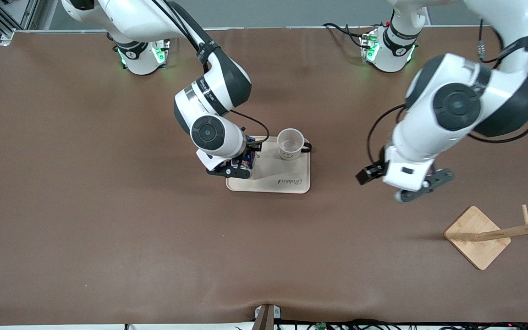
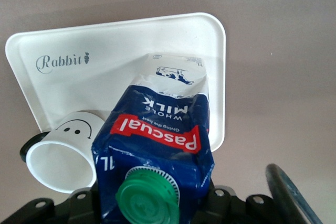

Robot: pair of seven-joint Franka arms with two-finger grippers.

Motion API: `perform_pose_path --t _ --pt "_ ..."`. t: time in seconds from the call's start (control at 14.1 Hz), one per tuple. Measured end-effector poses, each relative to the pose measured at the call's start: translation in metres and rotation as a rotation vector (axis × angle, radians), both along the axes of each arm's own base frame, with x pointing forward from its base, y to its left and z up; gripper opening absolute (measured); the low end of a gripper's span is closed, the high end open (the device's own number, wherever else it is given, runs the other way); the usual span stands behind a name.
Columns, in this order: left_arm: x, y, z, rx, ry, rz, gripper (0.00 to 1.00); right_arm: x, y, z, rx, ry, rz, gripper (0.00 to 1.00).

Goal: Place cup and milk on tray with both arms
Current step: 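Open the left gripper and withdraw it from the mug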

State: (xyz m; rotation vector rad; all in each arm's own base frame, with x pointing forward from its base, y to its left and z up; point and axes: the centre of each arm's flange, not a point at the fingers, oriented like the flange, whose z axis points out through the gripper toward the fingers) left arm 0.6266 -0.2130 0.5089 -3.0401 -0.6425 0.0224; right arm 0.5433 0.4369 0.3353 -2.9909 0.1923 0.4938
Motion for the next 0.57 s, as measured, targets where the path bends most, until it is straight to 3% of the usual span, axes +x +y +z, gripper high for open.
perform_pose_path --t 0.28,0.57 --pt "-0.008 0.079 0.053 0.051 -0.001 -0.091 1.00 -0.002 0.003 -0.004 0.000 0.004 0.016 0.67" --pt "-0.036 0.110 0.102 0.103 0.006 -0.174 1.00 -0.004 0.005 -0.005 0.000 0.005 0.022 0.67"
